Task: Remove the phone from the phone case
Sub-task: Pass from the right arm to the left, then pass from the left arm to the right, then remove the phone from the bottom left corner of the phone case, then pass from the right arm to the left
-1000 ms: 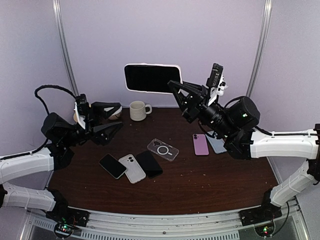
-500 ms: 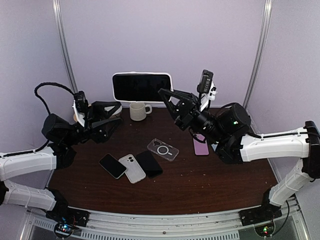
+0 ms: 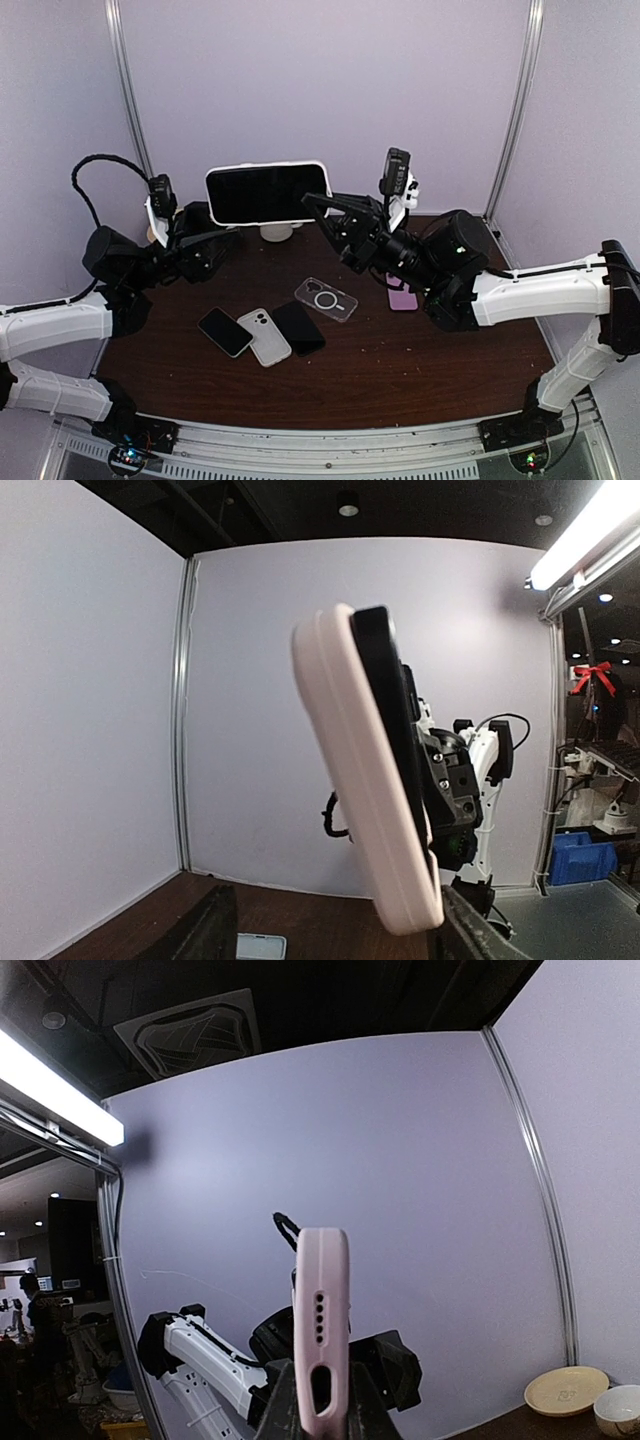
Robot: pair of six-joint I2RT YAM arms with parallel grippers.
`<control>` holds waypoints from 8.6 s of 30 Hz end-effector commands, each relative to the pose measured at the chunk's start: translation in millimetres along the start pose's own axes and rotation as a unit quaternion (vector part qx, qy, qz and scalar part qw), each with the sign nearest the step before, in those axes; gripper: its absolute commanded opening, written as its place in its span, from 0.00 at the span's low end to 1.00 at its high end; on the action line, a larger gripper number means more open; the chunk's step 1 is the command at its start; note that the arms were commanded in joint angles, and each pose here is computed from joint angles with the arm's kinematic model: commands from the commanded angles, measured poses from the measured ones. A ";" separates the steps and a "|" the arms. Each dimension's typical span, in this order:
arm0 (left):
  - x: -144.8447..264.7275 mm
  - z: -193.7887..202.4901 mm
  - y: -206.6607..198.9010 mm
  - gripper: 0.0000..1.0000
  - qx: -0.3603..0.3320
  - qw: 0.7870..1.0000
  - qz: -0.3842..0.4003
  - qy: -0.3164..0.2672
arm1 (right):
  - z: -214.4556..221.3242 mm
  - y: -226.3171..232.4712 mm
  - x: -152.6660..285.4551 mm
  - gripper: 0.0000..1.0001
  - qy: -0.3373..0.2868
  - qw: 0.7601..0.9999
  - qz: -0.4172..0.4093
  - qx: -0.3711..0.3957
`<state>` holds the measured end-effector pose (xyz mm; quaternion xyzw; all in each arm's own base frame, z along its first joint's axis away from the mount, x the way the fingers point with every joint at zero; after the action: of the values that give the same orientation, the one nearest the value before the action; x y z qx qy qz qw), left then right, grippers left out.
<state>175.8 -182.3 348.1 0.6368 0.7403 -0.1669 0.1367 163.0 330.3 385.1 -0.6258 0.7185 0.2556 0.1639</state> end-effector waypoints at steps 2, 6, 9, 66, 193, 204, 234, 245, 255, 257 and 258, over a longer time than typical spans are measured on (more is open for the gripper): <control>-4.5 -16.3 -4.4 0.66 0.014 1.000 0.025 -0.012 | -19.1 8.4 -7.3 0.00 -0.040 0.998 -0.027 0.027; -5.4 -18.0 -5.9 0.64 0.027 0.999 0.037 -0.012 | -15.3 7.5 -6.2 0.00 -0.033 0.999 -0.029 0.032; -6.3 -18.1 -8.8 0.60 0.028 0.998 0.060 -0.005 | -12.2 5.9 -5.2 0.00 -0.028 0.999 -0.027 0.034; 0.6 49.8 -1.6 0.00 -0.119 0.951 0.081 0.273 | 55.3 -20.8 84.5 0.90 0.444 0.861 -0.067 0.239; 16.7 72.2 -74.9 0.07 -0.051 0.893 0.372 0.247 | 93.1 20.3 56.7 0.00 0.411 0.819 -0.381 0.123; 16.4 74.8 -72.9 0.06 -0.057 0.895 0.361 0.256 | 96.5 22.7 56.0 0.00 0.420 0.815 -0.378 0.129; -1.7 84.1 -21.6 0.61 -0.268 0.906 0.069 0.320 | 86.3 3.1 51.3 0.00 0.389 0.864 -0.193 0.254; 9.6 72.2 -22.3 0.64 -0.363 0.874 0.028 0.321 | 77.8 -21.3 76.3 0.00 0.416 0.858 -0.040 0.299; 23.5 53.8 -16.9 0.55 -0.416 0.855 -0.016 0.309 | 58.5 -28.6 98.9 0.00 0.421 0.844 0.048 0.329; 24.9 52.0 -19.8 0.49 -0.409 0.862 0.001 0.301 | 55.6 -28.3 99.7 0.00 0.418 0.844 0.054 0.332; 25.7 52.1 -22.6 0.47 -0.402 0.866 0.017 0.296 | 54.2 -28.0 99.6 0.00 0.416 0.844 0.055 0.333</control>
<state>153.3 -188.0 285.3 0.5447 0.7510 0.3513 0.1258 167.2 283.1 252.1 -0.5771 0.7594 -0.2996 -0.0210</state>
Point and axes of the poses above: each gripper's point midway between its finger pads, its own x axis back along the fingers, its own y axis along the line the jaws close on, z = x × y, the point moved 10 cm from there along x, back along the fingers, and after that the axes turned 4 degrees about x, right-handed, at the moved point
